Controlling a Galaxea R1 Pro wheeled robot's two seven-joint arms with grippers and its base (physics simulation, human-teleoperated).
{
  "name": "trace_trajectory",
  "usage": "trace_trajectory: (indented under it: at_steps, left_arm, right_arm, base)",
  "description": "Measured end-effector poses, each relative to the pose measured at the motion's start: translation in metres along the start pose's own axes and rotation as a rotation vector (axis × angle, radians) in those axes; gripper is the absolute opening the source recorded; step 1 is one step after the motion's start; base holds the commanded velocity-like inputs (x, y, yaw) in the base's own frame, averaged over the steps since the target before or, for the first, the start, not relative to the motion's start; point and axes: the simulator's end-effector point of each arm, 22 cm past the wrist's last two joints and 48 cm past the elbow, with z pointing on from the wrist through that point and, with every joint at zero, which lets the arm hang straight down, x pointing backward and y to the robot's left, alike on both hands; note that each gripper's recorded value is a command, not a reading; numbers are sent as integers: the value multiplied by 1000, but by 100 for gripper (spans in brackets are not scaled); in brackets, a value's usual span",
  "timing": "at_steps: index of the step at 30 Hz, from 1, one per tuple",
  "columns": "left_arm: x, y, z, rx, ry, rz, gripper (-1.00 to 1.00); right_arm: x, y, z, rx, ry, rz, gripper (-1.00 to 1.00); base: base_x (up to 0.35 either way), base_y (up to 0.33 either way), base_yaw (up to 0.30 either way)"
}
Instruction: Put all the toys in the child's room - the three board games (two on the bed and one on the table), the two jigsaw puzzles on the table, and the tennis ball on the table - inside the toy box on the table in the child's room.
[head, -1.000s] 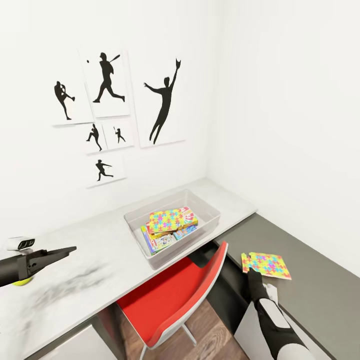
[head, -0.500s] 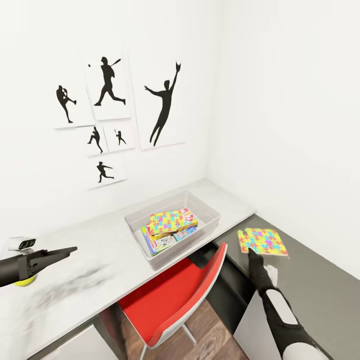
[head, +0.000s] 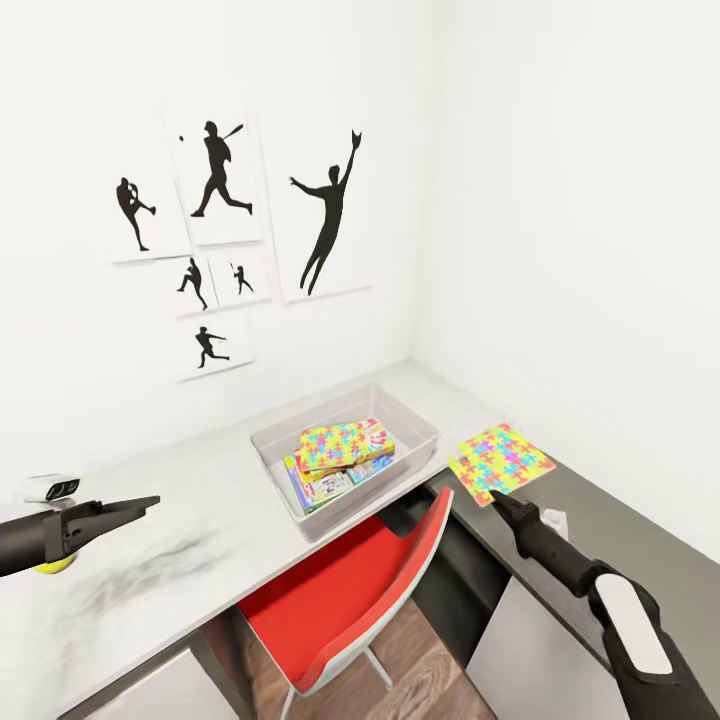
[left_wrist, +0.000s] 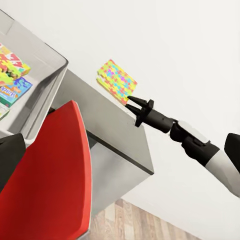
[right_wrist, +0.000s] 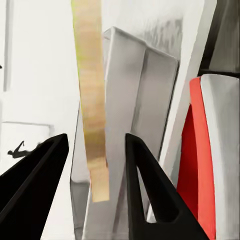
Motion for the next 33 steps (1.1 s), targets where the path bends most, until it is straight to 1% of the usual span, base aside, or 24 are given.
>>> trace_trajectory:
  at_steps: [2, 3, 4, 5, 6, 9, 15, 19, 22, 26, 28, 33]
  left_arm:
    - [-1, -1, -1, 0, 0, 0, 100]
    - [-1, -2, -1, 0, 0, 0, 100]
    - [-2, -3, -1, -1, 1, 0, 100]
    - [-2, -4, -2, -1, 1, 1, 100]
    - [-2, -4, -2, -1, 1, 1, 100]
    - [-3, -7, -3, -2, 2, 1, 100]
    - [-5, -11, -4, -2, 2, 1, 100]
    - [-6, -14, -6, -3, 3, 2, 100]
    - [-7, -16, -6, -3, 3, 1, 100]
    - [-8, -18, -8, -4, 2, 2, 100]
    - [-8, -18, -8, -4, 2, 1, 100]
    - [-8, -18, -8, -5, 2, 2, 100]
  right_arm:
    - [-1, 2, -8, -6, 16, -13, -100]
    - [-2, 6, -13, -22, 22, -21, -100]
    - [-2, 12, -17, -45, 25, -29, -100]
    - [-2, 23, -22, -88, 26, -40, -100]
    - [0, 27, -27, -104, 28, -49, -100]
    - [4, 32, -35, -124, 32, -59, -100]
    - [6, 37, -41, -133, 38, -63, -100]
    - [6, 42, -44, -131, 40, -80, -100]
    - [7, 43, -45, -121, 47, -105, -100]
    - [7, 47, -48, -106, 52, -153, -100]
    - [6, 50, -48, -100, 55, -186, -100]
    - [6, 54, -48, -98, 59, -221, -100]
  base:
    - [0, 0, 0]
    - [0, 0, 0]
    - [0, 0, 0]
    - [0, 0, 0]
    - [0, 0, 0]
    - [0, 0, 0]
    - [0, 0, 0]
    - [0, 0, 0]
    - [0, 0, 0]
    - [0, 0, 0]
    - [0, 0, 0]
    - [0, 0, 0]
